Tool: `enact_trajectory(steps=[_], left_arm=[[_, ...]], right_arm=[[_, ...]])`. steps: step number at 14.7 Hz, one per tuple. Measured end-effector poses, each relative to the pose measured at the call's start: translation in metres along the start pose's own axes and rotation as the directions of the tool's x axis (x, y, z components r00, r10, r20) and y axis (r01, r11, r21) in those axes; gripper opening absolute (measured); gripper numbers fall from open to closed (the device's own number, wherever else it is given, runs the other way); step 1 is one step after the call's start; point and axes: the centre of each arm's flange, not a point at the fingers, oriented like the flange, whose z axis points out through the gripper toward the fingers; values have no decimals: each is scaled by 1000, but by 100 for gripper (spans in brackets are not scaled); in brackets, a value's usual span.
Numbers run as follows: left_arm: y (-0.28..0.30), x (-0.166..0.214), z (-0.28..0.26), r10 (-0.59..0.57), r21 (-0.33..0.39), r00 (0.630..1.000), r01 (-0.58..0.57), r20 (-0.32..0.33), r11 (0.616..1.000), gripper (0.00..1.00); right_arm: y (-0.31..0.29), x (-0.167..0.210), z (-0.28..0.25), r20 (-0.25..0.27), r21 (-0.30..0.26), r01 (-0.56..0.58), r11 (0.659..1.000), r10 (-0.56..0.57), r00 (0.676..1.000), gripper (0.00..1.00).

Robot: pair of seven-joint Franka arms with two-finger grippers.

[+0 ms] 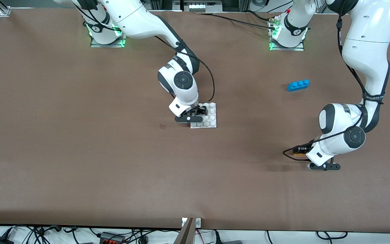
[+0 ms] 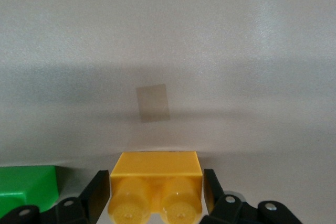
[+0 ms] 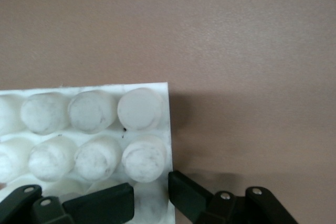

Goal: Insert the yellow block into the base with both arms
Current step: 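Slide the base plate with the right gripper while the left gripper grips the yellow brick, then lift the yellow brick with the left gripper while the right gripper withdraws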

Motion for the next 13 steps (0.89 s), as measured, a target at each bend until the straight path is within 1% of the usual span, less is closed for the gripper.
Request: enact_trajectory(steps=[1,2,3,7,10,12,13], left_arm=[[0,0,0,5,0,1000,-5,0,1000,74],[0,0,0,6,0,1000,-6,0,1000,74],[0,0,0,7,0,1000,-7,0,1000,70],[0,0,0,10,0,1000,-10,-1,1000,68],[6,1,-9,19,-4,1000,-19,-7,1000,68],[21,1,-29,41,-15,999,-41,0,999,68],[34,1,-42,59,-24,998,-59,0,998,68]], right_arm=[[-3,1,-1,-4,6,-6,1000,6,1000,33],[-6,2,-4,-8,12,-7,1000,7,1000,33],[-8,3,-7,-12,18,-7,1000,7,1000,34],[-16,5,-18,-19,28,-5,1000,5,1000,34],[-14,11,-50,17,-17,-10,1000,10,1000,35],[-5,20,-88,46,-55,-10,998,13,999,37],[6,27,-110,65,-74,9,997,-4,998,39]])
